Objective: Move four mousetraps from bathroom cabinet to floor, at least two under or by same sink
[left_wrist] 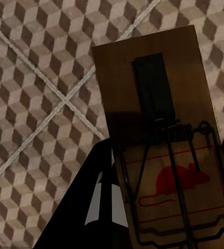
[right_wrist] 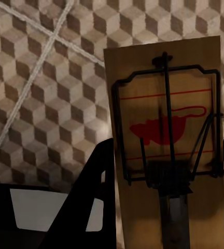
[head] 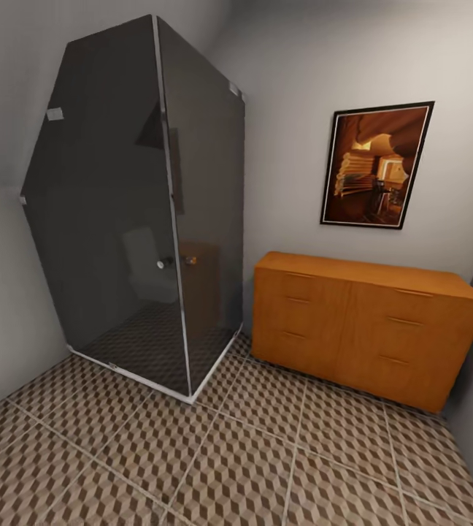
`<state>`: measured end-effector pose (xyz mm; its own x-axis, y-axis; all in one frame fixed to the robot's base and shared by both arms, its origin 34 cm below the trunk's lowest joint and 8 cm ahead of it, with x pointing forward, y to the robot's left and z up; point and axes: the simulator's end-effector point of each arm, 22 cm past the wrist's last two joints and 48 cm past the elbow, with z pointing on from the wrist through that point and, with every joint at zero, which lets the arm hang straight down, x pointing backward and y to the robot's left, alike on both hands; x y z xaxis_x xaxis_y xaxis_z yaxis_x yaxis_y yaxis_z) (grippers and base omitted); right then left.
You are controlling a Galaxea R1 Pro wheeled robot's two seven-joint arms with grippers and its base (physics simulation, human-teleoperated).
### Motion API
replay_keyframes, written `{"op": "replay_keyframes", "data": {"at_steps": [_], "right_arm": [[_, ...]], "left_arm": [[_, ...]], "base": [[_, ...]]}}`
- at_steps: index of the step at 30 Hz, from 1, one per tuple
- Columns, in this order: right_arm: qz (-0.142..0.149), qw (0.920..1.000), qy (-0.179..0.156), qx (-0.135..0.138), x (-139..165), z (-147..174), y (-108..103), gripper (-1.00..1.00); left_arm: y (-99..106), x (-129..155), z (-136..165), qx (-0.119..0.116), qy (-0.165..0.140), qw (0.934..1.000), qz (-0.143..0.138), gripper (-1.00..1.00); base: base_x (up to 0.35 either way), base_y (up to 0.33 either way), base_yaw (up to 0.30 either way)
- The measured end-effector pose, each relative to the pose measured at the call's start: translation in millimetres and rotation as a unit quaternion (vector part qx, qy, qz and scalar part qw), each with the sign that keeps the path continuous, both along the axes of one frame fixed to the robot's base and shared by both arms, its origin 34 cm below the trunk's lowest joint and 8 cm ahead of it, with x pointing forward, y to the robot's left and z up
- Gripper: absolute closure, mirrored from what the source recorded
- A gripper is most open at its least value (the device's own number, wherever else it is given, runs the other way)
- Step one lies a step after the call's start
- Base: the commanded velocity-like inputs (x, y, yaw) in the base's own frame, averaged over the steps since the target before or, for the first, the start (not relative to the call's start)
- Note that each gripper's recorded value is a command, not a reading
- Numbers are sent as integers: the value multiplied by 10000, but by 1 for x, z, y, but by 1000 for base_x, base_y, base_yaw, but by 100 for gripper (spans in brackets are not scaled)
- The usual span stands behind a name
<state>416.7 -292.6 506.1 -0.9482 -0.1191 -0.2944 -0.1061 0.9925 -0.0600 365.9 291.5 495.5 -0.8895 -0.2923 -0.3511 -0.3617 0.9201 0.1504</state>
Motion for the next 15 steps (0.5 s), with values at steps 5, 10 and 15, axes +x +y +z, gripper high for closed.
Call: {"op": "replay_keyframes", "data": {"at_steps": [5,10,15], "right_arm": [[1,10000,-10,3,0,0,0,100],[1,10000,-16,0,1,0,0,100],[1,10000,-19,1,1,0,0,100]], "left_arm": [[0,0,0,0,0,10000,0,100],[0,0,0,2,0,10000,-7,100],[0,0,0,3,-4,10000,-7,100]], "base": [[0,0,295],[0,0,299],[0,0,300]]}}
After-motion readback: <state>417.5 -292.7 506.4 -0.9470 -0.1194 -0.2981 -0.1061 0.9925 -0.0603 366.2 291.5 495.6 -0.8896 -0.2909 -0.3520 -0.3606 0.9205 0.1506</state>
